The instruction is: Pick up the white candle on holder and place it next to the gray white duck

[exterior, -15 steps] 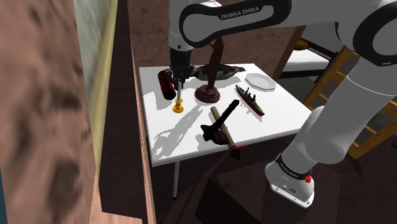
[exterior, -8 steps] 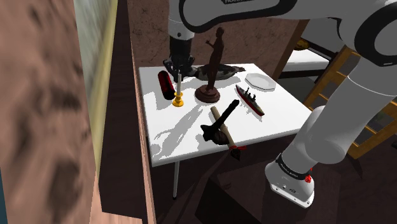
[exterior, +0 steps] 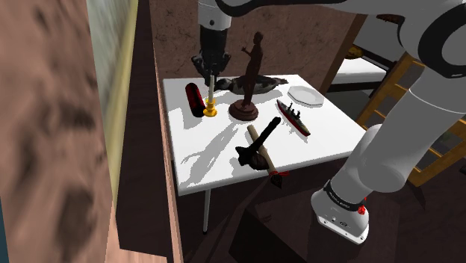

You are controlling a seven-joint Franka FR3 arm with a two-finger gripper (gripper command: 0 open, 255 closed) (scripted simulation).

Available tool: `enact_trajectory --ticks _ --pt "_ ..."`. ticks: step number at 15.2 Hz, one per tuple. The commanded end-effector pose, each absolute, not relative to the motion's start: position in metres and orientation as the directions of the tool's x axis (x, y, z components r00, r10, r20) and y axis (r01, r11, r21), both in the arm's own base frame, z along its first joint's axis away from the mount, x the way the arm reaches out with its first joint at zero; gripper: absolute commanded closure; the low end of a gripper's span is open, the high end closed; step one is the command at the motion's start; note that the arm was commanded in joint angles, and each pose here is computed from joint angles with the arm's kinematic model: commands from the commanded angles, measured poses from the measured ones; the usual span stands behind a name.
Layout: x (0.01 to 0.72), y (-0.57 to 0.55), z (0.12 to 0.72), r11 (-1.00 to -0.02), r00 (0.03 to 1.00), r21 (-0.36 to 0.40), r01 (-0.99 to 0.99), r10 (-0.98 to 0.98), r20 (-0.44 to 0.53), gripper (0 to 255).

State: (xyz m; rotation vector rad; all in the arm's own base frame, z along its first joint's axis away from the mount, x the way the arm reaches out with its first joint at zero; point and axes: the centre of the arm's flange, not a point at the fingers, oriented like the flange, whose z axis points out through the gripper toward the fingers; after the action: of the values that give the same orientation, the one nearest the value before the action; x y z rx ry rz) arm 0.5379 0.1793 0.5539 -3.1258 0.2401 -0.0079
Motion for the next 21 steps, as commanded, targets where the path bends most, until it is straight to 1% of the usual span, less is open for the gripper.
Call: enact_trajectory --ticks 1,9,21 --pt "0.538 0.18 0.565 -0.988 0.988 -0.007 -0.153 -0.153 0.004 255" --pt "0.538 0.18 0.606 -0.988 0.988 -0.007 -0.153 -0.153 0.004 255" --pt "0.498 0.027 0.606 -0.988 0.988 -0.007 -0.153 -0.153 0.004 255"
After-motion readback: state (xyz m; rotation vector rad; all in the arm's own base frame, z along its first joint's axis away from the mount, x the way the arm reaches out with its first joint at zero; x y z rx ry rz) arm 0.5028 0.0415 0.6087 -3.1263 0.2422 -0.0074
